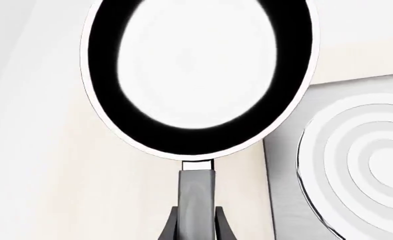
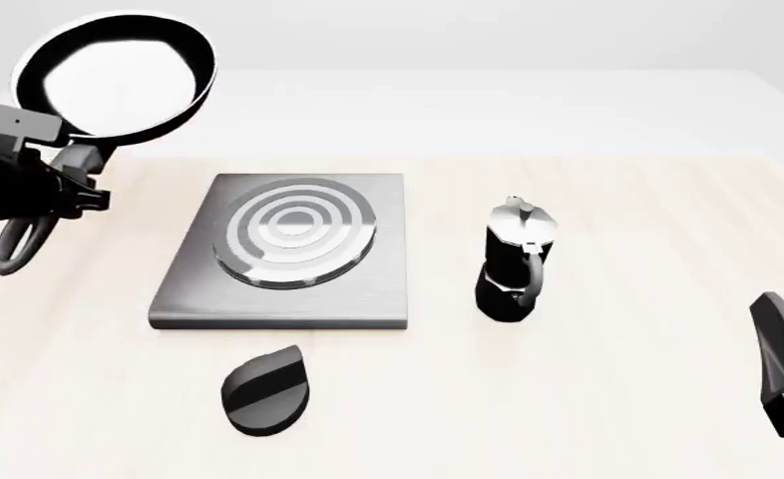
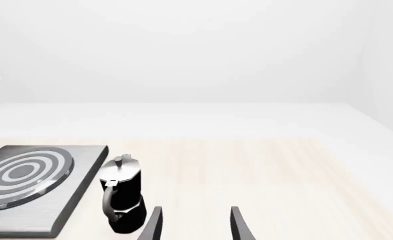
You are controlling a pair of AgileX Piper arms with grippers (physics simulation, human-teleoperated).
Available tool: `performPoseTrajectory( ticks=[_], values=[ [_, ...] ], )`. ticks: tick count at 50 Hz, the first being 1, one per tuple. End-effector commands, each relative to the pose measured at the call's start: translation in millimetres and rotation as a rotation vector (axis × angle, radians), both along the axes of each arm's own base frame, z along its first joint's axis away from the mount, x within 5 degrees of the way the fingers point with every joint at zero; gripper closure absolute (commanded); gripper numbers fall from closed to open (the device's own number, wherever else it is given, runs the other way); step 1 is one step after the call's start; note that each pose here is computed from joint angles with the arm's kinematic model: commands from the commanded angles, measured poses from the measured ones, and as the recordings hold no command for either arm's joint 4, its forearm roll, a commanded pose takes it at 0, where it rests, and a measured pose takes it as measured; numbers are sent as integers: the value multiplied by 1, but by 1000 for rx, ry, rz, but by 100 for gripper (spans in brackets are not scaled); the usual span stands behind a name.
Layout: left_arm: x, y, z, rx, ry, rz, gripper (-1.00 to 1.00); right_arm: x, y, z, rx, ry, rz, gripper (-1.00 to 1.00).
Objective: Turn on the stove and put the frying pan on it.
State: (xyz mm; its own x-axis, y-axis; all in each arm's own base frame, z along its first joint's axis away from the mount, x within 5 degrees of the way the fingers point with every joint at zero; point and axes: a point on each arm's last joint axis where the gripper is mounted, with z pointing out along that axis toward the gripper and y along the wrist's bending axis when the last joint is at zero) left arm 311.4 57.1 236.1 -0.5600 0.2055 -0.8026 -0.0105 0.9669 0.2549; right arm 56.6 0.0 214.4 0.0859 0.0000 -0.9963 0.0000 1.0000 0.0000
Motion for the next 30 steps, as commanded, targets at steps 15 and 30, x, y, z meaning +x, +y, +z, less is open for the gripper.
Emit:
performPoseTrajectory(
  ticks=[15, 30],
  values=[
    [-31, -30, 33, -4, -69, -76, 100, 0, 0, 0, 0, 0, 0, -100],
    [-52, -51, 42, -15, -56, -144, 100, 0, 0, 0, 0, 0, 0, -100]
  ],
)
